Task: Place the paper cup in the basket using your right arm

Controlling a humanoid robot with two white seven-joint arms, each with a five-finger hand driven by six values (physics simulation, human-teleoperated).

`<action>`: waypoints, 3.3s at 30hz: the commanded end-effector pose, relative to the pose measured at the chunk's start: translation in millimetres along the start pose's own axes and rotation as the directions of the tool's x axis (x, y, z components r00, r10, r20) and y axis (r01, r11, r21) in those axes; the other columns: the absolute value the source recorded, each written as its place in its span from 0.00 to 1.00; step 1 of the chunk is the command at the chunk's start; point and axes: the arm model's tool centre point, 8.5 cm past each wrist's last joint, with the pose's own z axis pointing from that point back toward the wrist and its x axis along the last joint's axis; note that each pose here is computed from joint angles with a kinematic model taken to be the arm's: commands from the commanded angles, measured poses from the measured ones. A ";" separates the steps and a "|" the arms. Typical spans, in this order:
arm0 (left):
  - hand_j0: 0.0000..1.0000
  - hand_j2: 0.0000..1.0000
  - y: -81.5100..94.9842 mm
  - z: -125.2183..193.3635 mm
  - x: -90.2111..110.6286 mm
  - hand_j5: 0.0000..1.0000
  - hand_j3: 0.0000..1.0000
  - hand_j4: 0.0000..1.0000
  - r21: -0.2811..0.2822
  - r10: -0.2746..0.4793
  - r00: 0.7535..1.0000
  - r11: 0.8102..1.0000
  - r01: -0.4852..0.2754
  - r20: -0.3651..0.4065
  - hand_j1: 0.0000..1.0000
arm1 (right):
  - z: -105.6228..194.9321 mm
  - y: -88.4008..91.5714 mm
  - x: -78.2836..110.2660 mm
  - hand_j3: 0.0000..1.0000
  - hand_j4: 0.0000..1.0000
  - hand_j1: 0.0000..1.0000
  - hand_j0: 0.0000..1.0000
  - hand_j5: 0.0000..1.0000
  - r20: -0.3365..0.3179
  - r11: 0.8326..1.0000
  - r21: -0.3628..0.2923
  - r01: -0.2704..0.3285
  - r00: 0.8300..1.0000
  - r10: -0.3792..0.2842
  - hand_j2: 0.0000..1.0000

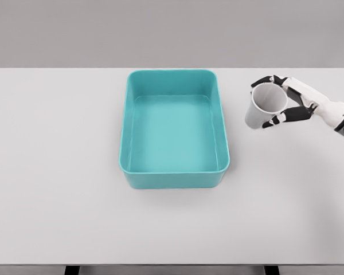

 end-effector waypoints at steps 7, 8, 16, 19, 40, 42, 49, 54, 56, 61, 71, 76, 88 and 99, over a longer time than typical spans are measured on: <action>1.00 1.00 0.0 0.0 -0.1 1.00 1.00 1.00 0.000 0.000 1.000 1.000 0.000 0.000 1.00 | -22.0 -7.6 46.7 0.64 0.64 0.64 0.64 0.64 0.154 0.998 -0.012 -0.055 0.986 0.056 0.64; 1.00 1.00 0.2 0.0 -0.1 1.00 1.00 1.00 0.001 0.000 1.000 1.000 0.000 0.000 1.00 | -25.3 -5.1 50.2 0.63 0.63 0.63 0.63 0.63 0.162 0.998 -0.001 -0.066 0.985 0.065 0.63; 1.00 1.00 0.0 0.0 -0.1 1.00 1.00 1.00 0.000 0.000 1.000 1.000 0.000 0.000 1.00 | -59.0 22.2 72.1 0.63 0.63 0.63 0.63 0.63 0.215 0.982 0.081 -0.172 0.965 0.151 0.63; 1.00 1.00 0.2 0.0 -0.1 1.00 1.00 1.00 0.001 0.000 1.000 1.000 0.000 0.000 1.00 | -69.2 31.3 79.2 0.63 0.63 0.63 0.63 0.63 0.239 0.974 0.099 -0.202 0.955 0.174 0.63; 1.00 1.00 0.0 0.0 -0.1 1.00 1.00 1.00 0.000 0.000 1.000 1.000 0.000 0.000 1.00 | -145.7 92.4 87.7 0.63 0.63 0.63 0.63 0.63 0.118 0.855 0.249 -0.455 0.891 0.439 0.63; 1.00 1.00 0.0 0.0 -0.1 1.00 1.00 1.00 0.000 0.000 1.000 1.000 0.000 0.000 1.00 | -153.1 97.1 86.9 0.63 0.63 0.63 0.63 0.63 0.092 0.836 0.268 -0.479 0.876 0.473 0.63; 1.00 1.00 0.2 0.0 -0.3 1.00 1.00 1.00 0.001 0.000 1.000 1.000 0.000 -0.002 1.00 | -184.2 130.5 86.0 0.64 0.64 0.64 0.64 0.64 0.020 0.738 0.346 -0.579 0.791 0.611 0.64; 1.00 1.00 0.2 0.0 -0.1 1.00 1.00 1.00 0.001 0.000 1.000 1.000 0.000 0.000 1.00 | -187.7 125.3 107.1 1.00 1.00 1.00 1.00 1.00 0.018 0.667 0.322 -0.672 0.708 0.706 1.00; 1.00 1.00 0.2 0.0 -0.1 1.00 1.00 1.00 0.001 0.000 1.000 1.000 0.000 0.000 1.00 | -187.8 125.3 107.6 1.00 1.00 1.00 1.00 1.00 0.019 0.666 0.321 -0.673 0.708 0.706 1.00; 1.00 1.00 0.0 0.0 -0.1 1.00 1.00 1.00 0.000 0.000 1.000 1.000 0.000 0.000 1.00 | -187.4 125.0 107.9 1.00 1.00 1.00 1.00 1.00 0.021 0.666 0.320 -0.674 0.708 0.706 1.00; 1.00 1.00 0.0 0.0 -0.1 1.00 1.00 1.00 0.000 0.000 1.000 1.000 0.000 0.000 1.00 | -96.1 26.5 133.2 1.00 1.00 1.00 1.00 1.00 0.286 0.983 -0.039 -0.180 0.941 0.183 1.00; 1.00 1.00 0.0 0.0 -0.1 1.00 1.00 1.00 0.000 0.000 1.000 1.000 0.000 0.000 1.00 | -45.6 7.8 107.2 1.00 1.00 1.00 1.00 1.00 0.258 0.989 -0.132 -0.062 0.962 0.095 1.00; 1.00 1.00 0.0 0.0 -0.1 1.00 1.00 1.00 0.000 0.000 1.000 1.000 0.000 0.000 1.00 | 25.2 19.1 17.9 1.00 1.00 1.00 1.00 1.00 -0.034 0.973 -0.230 -0.016 0.999 0.009 1.00; 1.00 1.00 0.2 0.0 -0.2 1.00 1.00 1.00 0.001 0.003 1.000 1.000 -0.003 0.000 1.00 | 29.9 27.5 10.8 1.00 1.00 1.00 1.00 1.00 -0.064 0.976 -0.216 -0.023 0.998 0.009 1.00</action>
